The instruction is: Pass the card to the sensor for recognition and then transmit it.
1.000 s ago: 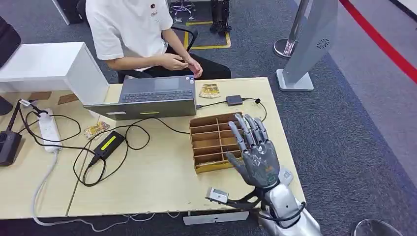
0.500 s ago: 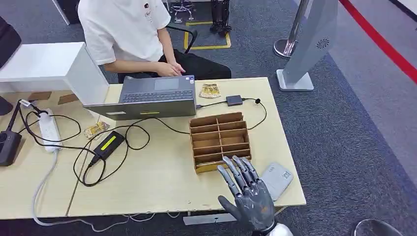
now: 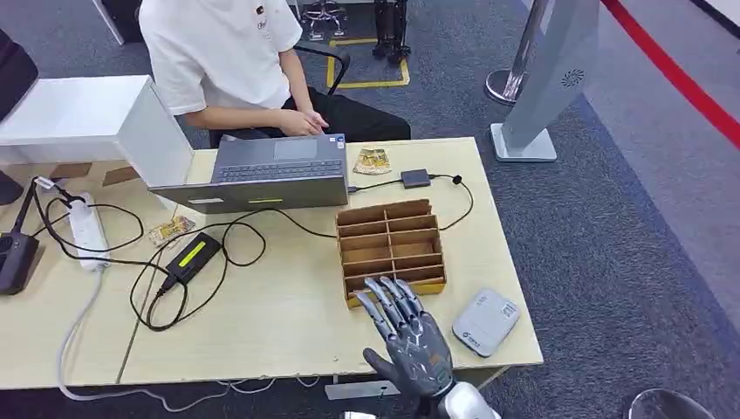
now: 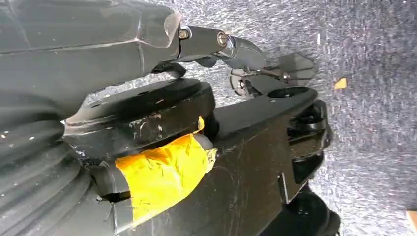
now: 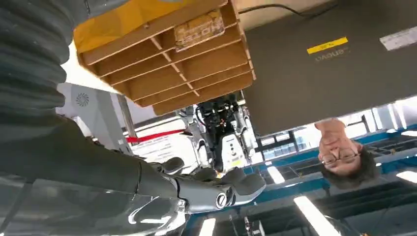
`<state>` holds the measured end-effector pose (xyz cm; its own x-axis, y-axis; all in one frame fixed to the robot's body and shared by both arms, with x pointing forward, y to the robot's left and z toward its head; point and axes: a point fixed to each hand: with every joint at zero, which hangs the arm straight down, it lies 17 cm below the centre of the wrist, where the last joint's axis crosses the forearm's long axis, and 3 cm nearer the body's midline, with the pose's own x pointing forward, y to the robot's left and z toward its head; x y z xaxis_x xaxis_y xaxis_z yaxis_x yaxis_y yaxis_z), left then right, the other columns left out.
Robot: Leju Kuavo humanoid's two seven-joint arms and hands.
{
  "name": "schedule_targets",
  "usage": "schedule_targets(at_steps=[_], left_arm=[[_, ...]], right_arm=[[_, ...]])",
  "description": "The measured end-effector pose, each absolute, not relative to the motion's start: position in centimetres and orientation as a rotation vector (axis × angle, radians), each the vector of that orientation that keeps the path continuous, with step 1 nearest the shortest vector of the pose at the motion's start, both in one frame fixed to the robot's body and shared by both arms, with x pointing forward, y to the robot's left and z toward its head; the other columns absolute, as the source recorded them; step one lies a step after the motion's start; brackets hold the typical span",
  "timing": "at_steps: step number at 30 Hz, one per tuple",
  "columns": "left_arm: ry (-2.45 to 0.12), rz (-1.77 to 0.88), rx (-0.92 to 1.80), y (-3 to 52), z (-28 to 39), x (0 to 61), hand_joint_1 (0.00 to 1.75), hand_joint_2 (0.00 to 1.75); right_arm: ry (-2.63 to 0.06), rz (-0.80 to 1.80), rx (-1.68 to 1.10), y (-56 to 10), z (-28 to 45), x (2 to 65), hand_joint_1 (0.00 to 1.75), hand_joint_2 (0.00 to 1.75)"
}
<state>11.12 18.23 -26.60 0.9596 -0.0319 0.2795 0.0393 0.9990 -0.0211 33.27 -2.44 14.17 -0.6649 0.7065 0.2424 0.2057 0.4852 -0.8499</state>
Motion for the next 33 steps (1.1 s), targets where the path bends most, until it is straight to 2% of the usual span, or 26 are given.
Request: schedule_targets(at_steps=[9, 33], left_arm=[[-0.268, -0.04, -0.023, 18.3, -26.7, 10.9, 0.0, 1.75], [-0.248, -0.094, -0.028, 18.1, -26.7, 11.0, 0.0, 1.75]], right_arm=[[-2.151, 1.104, -0.733, -1.4, 14.2, 34.3, 0.0, 1.75], [-2.027, 1.154, -0.895, -3.4, 12.5, 38.3, 0.0, 1.75]])
